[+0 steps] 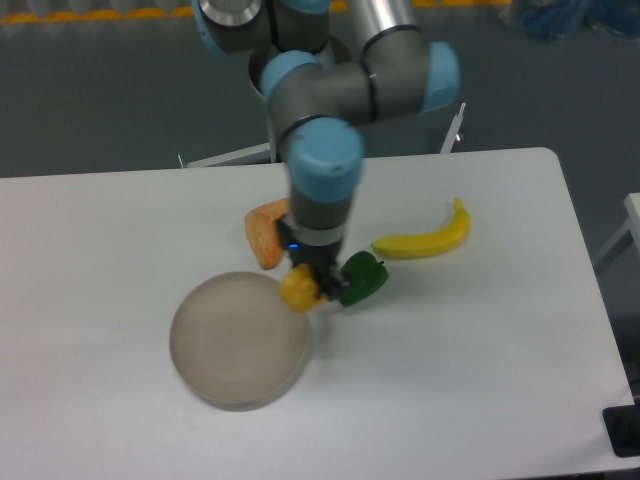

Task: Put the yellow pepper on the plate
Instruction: 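Carry the yellow pepper over the green pepper toward the grey plate, then lower the yellow pepper onto the plate and open the gripper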

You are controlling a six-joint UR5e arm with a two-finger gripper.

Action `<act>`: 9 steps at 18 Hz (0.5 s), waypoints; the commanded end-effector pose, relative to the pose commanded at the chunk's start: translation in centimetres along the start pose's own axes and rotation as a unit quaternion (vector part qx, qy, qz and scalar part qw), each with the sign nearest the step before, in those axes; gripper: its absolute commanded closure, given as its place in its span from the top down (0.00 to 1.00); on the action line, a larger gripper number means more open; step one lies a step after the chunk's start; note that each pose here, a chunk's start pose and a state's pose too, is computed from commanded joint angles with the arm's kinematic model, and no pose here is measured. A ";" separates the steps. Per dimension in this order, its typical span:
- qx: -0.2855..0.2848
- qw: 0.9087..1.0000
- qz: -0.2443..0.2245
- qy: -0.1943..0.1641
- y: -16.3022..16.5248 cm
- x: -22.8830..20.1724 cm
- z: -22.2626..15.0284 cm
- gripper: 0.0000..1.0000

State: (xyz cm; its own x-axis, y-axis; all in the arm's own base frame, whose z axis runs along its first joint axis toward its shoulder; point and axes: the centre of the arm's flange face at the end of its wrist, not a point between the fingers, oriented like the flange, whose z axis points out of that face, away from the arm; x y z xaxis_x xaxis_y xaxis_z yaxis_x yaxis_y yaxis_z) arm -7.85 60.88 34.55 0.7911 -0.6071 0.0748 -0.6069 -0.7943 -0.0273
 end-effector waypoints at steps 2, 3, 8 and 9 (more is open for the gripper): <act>-0.002 1.000 -0.005 0.002 -2.2 1.1 1.6 0.11; -0.003 1.000 -0.003 0.001 -3.1 1.5 2.4 0.12; -0.012 1.000 0.009 0.012 -5.3 2.0 6.0 0.16; -0.012 1.000 0.011 0.012 -5.5 2.1 6.1 0.22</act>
State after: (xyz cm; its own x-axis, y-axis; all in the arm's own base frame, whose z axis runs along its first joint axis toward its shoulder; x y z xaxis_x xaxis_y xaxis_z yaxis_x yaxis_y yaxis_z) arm -2.38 63.79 28.78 0.7754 -0.6237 0.0989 -0.6263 -0.7795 -0.0051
